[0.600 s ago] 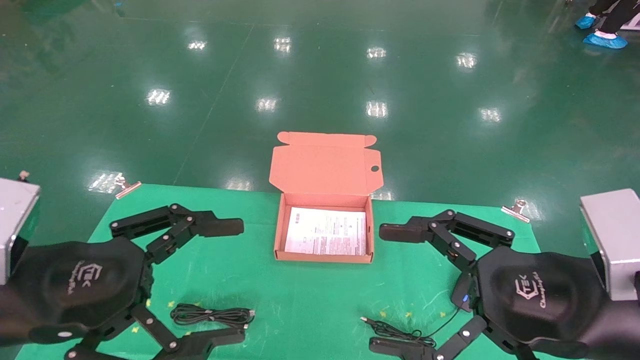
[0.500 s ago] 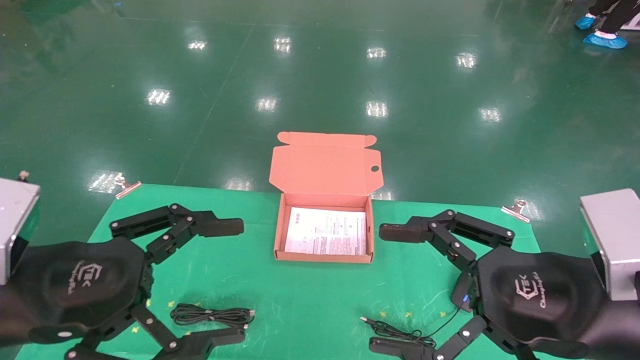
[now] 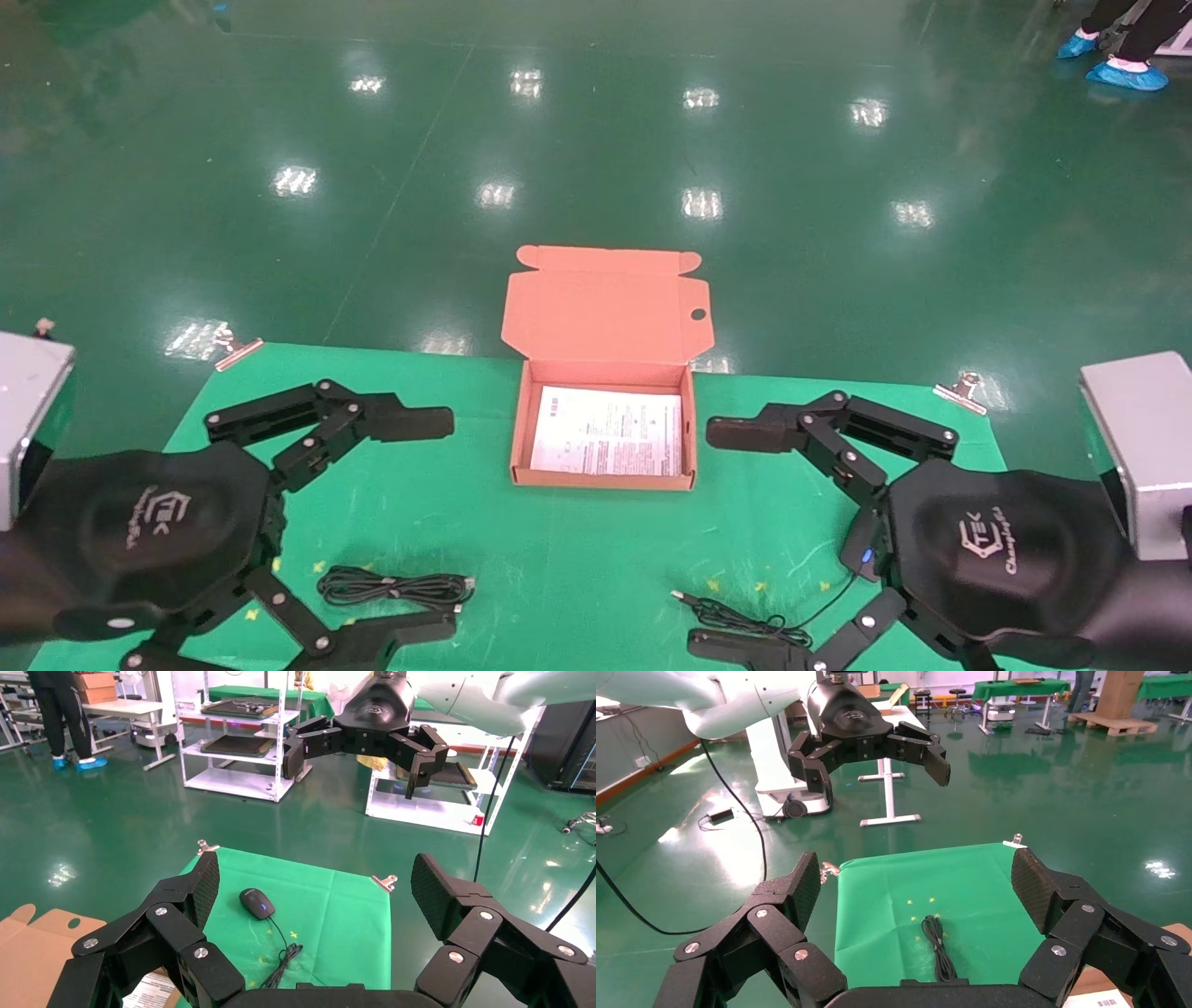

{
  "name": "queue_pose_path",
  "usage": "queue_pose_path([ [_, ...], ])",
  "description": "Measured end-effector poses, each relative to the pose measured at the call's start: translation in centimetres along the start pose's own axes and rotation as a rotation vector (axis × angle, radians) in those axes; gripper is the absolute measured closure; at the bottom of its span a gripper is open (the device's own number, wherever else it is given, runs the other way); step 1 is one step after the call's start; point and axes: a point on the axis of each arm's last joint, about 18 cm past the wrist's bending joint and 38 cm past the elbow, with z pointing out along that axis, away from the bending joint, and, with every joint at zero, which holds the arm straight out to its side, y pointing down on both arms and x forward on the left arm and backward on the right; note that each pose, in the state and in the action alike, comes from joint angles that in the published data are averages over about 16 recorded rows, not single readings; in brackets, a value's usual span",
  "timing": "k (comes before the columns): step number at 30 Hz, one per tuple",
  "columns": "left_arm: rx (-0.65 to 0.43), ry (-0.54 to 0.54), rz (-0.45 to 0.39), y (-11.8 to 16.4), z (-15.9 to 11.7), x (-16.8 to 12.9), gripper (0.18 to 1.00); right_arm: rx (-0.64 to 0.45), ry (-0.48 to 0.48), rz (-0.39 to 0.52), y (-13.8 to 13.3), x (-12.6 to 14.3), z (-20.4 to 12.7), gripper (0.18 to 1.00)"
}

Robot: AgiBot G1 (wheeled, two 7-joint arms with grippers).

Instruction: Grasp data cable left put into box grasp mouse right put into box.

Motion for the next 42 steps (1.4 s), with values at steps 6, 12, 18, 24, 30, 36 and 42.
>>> queue_pose_path([
  [6, 0.000, 0.000, 0.000, 0.0, 0.0, 0.0, 0.184, 0.000, 0.000, 0.000, 0.0, 0.0, 0.0, 0.178],
  [12, -0.002, 0.001, 0.001, 0.0, 0.0, 0.0, 0.184, 0.000, 0.000, 0.000, 0.0, 0.0, 0.0, 0.178],
  [18, -0.032, 0.020, 0.005, 0.6, 0.5, 0.1, 0.184, -0.044, -0.011, -0.021, 0.4, 0.0, 0.3, 0.178],
  [24, -0.153, 0.063, 0.029, 2.0, 1.5, 0.0, 0.184, -0.171, -0.062, -0.086, 1.5, 0.1, 1.2, 0.178],
  [30, -0.355, 0.115, 0.085, 4.2, 2.8, -0.8, 0.184, -0.376, -0.148, -0.194, 3.5, 0.7, 2.6, 0.178],
  [36, -0.577, 0.153, 0.182, 6.6, 4.0, -2.4, 0.184, -0.601, -0.251, -0.309, 5.9, 1.8, 3.7, 0.178],
  [42, -0.765, 0.178, 0.280, 9.4, 5.3, -4.0, 0.184, -0.798, -0.342, -0.388, 8.6, 2.9, 4.0, 0.178],
])
